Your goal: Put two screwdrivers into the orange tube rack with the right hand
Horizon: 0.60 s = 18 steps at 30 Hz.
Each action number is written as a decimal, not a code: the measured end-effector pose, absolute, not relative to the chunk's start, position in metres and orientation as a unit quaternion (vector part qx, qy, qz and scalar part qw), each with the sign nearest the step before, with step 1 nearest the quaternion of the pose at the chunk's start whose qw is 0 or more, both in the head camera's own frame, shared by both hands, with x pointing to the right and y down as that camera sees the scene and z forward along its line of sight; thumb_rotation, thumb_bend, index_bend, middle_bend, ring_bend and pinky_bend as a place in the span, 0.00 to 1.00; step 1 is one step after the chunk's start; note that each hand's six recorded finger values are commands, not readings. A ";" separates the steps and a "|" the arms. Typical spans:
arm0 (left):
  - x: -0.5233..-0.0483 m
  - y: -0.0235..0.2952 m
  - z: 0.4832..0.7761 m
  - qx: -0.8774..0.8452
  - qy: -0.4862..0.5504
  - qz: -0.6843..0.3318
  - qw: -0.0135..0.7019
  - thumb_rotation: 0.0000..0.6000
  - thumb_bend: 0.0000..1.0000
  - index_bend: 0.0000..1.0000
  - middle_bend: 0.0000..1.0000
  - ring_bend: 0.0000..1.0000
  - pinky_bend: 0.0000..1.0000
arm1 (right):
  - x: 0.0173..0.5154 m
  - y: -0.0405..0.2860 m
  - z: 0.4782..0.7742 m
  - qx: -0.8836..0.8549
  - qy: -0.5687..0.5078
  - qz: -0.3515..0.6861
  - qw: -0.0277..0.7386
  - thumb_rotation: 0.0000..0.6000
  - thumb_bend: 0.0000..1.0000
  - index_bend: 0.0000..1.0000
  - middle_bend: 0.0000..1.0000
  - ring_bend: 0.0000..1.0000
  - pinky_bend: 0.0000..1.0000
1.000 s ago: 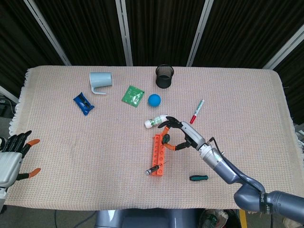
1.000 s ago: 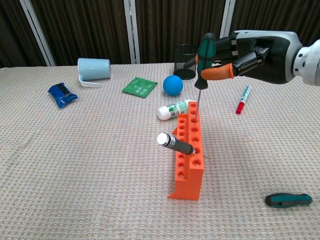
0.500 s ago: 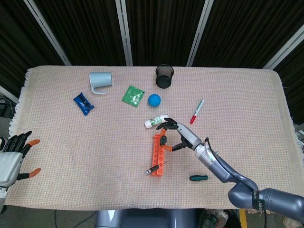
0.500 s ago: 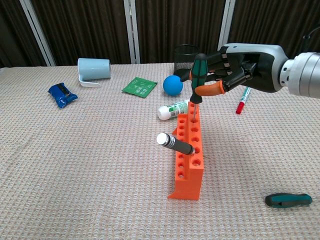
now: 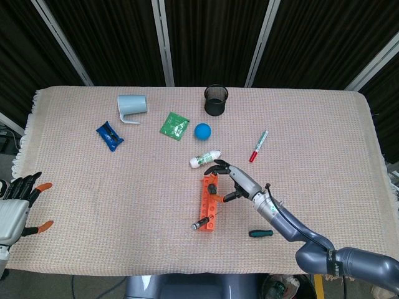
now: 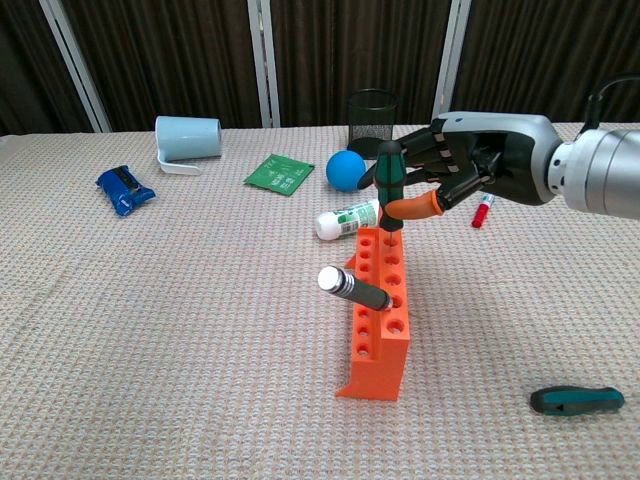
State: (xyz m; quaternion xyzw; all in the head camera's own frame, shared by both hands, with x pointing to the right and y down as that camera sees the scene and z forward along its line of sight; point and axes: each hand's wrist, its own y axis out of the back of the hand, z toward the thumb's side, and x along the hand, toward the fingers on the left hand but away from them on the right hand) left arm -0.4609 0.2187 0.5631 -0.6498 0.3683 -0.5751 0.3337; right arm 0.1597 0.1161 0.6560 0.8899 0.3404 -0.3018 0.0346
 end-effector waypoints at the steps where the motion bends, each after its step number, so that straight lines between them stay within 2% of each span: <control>1: -0.461 0.219 0.563 -0.650 0.368 -0.575 0.333 1.00 0.11 0.21 0.00 0.00 0.00 | 0.160 0.116 0.657 0.890 0.340 -0.303 0.034 1.00 0.30 0.61 0.25 0.00 0.00; 14: -0.462 0.220 0.564 -0.650 0.370 -0.574 0.332 1.00 0.11 0.21 0.00 0.00 0.00 | 0.159 0.121 0.665 0.886 0.330 -0.323 0.038 1.00 0.20 0.51 0.22 0.00 0.00; 18: -0.463 0.219 0.564 -0.650 0.372 -0.574 0.332 1.00 0.11 0.21 0.00 0.00 0.00 | 0.158 0.122 0.665 0.887 0.327 -0.324 0.040 1.00 0.14 0.48 0.21 0.00 0.00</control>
